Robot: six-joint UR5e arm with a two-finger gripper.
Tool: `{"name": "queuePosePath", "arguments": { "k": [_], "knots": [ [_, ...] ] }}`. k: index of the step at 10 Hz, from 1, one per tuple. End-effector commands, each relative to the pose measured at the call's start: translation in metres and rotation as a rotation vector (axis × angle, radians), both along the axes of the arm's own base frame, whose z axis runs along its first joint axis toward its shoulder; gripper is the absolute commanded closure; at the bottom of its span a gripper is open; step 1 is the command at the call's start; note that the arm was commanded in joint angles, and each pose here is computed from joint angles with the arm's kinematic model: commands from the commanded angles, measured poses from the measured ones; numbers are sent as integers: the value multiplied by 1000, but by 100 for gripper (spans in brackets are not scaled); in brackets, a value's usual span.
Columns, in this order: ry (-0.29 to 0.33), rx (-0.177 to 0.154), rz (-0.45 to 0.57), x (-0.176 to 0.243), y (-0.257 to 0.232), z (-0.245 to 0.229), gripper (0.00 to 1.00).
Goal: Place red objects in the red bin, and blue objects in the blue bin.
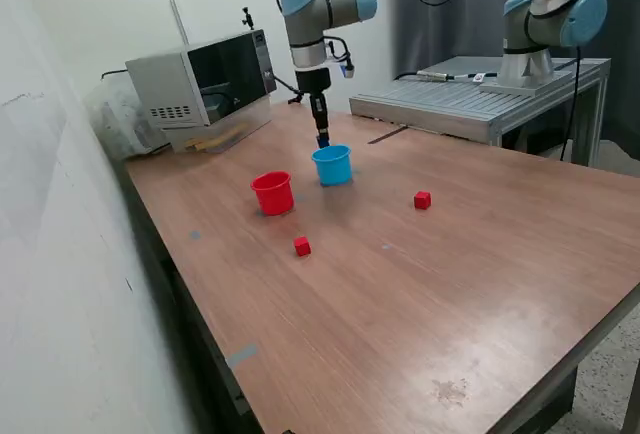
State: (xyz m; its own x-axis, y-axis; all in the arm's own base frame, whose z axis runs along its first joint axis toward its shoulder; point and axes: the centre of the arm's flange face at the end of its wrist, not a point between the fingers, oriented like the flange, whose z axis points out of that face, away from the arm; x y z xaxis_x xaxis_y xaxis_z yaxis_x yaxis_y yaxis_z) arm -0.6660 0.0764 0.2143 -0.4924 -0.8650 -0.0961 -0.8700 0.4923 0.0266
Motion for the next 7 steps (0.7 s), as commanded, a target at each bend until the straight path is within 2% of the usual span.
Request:
{"name": "queuePosePath", "arguments": {
  "k": [1, 3, 4, 7],
  "knots": [
    [-4, -1, -6, -1, 5, -11, 100],
    [-8, -3, -6, 0, 4, -13, 100],
    [-14, -4, -6, 2, 4, -15, 0],
    [-7, -2, 2, 8, -1, -3, 0]
  ]
}}
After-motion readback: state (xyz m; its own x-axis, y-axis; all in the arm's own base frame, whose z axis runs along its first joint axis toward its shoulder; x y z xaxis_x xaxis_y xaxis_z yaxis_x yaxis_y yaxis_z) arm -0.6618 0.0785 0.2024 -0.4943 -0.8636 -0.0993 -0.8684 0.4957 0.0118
